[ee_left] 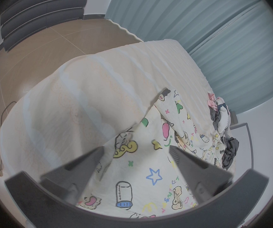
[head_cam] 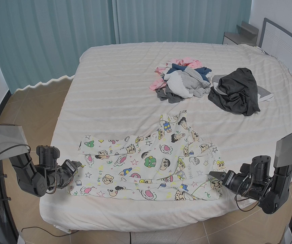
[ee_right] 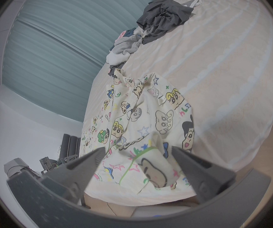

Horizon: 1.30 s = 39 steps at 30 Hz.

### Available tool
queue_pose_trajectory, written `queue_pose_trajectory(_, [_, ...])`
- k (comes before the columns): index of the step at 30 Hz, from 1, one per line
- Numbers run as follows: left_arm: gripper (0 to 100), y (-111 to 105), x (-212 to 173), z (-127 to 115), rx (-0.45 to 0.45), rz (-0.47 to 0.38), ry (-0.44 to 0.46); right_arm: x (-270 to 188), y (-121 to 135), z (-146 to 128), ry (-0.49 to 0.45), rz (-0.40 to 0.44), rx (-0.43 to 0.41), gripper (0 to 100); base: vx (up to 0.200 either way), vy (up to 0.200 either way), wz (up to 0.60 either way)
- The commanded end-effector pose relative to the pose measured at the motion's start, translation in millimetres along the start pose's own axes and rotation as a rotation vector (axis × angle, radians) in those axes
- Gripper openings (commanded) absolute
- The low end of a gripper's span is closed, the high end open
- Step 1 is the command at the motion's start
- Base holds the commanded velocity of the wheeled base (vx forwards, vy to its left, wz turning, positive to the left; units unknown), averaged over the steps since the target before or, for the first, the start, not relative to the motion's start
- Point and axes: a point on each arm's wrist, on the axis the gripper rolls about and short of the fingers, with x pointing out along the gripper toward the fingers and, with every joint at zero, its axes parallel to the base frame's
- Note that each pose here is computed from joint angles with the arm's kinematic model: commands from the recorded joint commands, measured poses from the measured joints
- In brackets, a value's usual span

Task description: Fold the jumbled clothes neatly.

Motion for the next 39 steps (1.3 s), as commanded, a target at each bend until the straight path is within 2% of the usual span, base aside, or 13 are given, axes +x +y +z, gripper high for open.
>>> queue_pose_trajectory(1, [100,1.6,2.0,1.2,-0.004,0.003,-0.005,2.2,-4.3,4.9,-0.019,-0.009,0.011,100,0.0,0.0,0.0])
queue_pose_trajectory(7, [100,1.2,-4.3,26.1,-0.095,-0.065,-0.161,-6.2,-4.5,32.4,-0.138,0.006,0.07,100,0.0,0.0,0.0])
queue_pose_trajectory(10, [100,3.1,-6.7,29.8,-0.102,-0.062,-0.182,-10.7,-4.4,37.7,-0.16,0.011,0.103,100,0.0,0.0,0.0])
queue_pose_trajectory(13, [100,6.3,-29.4,43.2,-0.129,-0.084,-0.207,-15.5,-6.8,40.2,-0.173,0.003,0.139,100,0.0,0.0,0.0])
queue_pose_trajectory(15, [100,8.0,-35.3,43.4,-0.131,-0.097,-0.19,-15.5,-7.8,42.3,-0.182,0.002,0.141,100,0.0,0.0,0.0])
queue_pose_trajectory(16, [100,13.8,-50.3,41.5,-0.138,-0.139,-0.121,-16.1,-10.5,47.6,-0.2,0.001,0.143,100,0.0,0.0,0.0])
queue_pose_trajectory(21, [100,35.5,-74.9,39.2,-0.174,-0.234,0.047,-1.2,-11.2,60.7,-0.23,0.017,0.135,100,0.0,0.0,0.0])
queue_pose_trajectory(24, [100,40.6,-74.2,51.7,-0.173,-0.281,0.053,12.7,-7.1,73.5,-0.217,0.002,0.118,100,0.0,0.0,0.0])
queue_pose_trajectory(28, [100,28.2,-65.5,73.4,-0.089,-0.33,-0.011,20.7,3.0,87.0,-0.196,-0.015,0.109,100,0.0,0.0,0.0])
queue_pose_trajectory(29, [100,17.9,-57.9,83.8,0.008,-0.341,-0.025,22.5,13.3,96.9,-0.19,-0.012,0.107,100,0.0,0.0,0.0])
queue_pose_trajectory(32, [100,-3.7,-38.4,92.5,0.111,-0.325,0.016,22.3,23.6,100.7,-0.175,-0.01,0.099,100,0.0,0.0,0.0])
queue_pose_trajectory(36, [100,-39.6,-5.8,102.0,0.155,-0.248,-0.007,16.0,33.9,83.8,-0.122,-0.015,0.06,100,0.0,0.0,0.0])
queue_pose_trajectory(39, [100,-49.5,-0.3,99.5,0.164,-0.236,0.001,9.8,34.6,74.4,-0.099,-0.021,0.048,100,0.0,0.0,0.0])
